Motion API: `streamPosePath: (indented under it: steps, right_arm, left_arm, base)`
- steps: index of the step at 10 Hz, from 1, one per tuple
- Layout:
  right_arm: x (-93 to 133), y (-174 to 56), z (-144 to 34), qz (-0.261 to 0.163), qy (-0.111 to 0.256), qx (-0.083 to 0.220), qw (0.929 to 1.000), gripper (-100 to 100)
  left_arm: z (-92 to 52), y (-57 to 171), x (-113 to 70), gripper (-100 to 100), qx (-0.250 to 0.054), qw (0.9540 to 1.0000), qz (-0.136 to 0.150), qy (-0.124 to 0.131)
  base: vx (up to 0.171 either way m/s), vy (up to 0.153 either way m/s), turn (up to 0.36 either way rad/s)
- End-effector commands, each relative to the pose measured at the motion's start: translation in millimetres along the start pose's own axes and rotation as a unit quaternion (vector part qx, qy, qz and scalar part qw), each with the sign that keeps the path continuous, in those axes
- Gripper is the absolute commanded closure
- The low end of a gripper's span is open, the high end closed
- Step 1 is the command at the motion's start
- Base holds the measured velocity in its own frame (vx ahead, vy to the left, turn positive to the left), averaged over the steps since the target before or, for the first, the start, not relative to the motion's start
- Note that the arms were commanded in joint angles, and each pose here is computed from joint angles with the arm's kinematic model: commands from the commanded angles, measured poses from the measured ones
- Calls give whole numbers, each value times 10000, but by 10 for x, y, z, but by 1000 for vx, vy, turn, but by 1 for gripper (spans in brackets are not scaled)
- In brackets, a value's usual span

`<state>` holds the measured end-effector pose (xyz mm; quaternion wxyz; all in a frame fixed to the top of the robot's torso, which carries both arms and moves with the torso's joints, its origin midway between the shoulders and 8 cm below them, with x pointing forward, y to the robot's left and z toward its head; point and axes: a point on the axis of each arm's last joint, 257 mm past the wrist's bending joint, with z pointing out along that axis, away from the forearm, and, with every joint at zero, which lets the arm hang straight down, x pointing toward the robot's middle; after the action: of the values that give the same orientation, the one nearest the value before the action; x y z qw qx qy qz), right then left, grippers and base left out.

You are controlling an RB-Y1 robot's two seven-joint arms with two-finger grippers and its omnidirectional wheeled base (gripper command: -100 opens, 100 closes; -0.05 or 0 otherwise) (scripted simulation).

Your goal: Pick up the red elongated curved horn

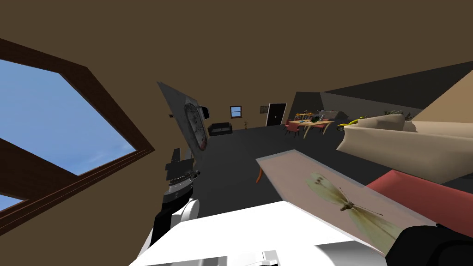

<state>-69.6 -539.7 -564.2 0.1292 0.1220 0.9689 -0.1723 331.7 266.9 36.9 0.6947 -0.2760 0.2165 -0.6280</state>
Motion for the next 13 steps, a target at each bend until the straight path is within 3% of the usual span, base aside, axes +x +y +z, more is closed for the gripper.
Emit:
streamPosePath:
  steps: [1,2,3,5,6,8,10,13]
  right_arm:
    - [297,-85,-32,-274,255,63,9993,-100]
    - [580,-167,-87,-504,502,125,9974,-100]
    - [543,-79,-92,-334,493,15,9982,-100]
    - [592,-179,-89,-506,515,137,9973,-100]
    - [833,-218,-148,-718,724,148,9947,-100]
    - [833,-218,-148,-718,724,148,9947,-100]
    - [1253,-199,-268,-1076,1078,64,9883,-100]
    - [1435,-143,-324,-1219,1224,-23,9850,-100]
  left_arm:
    - [0,0,0,0,0,10000,0,0]
    - [0,0,0,0,0,10000,0,0]
    - [0,0,0,0,0,10000,0,1]
    - [0,0,0,0,0,10000,0,0]
    - [0,0,0,0,0,10000,0,0]
    - [0,0,0,0,0,10000,0,0]
    - [0,0,0,0,0,10000,0,0]
    - [0,0,0,0,0,10000,0,0]
  base:
    - [71,-76,191]
    - [92,-128,286]
    - [71,-103,110]
    - [17,-21,-28]
    - [28,-37,187]
    - [19,-47,40]
    - [39,-77,183]
    - [27,-79,72]
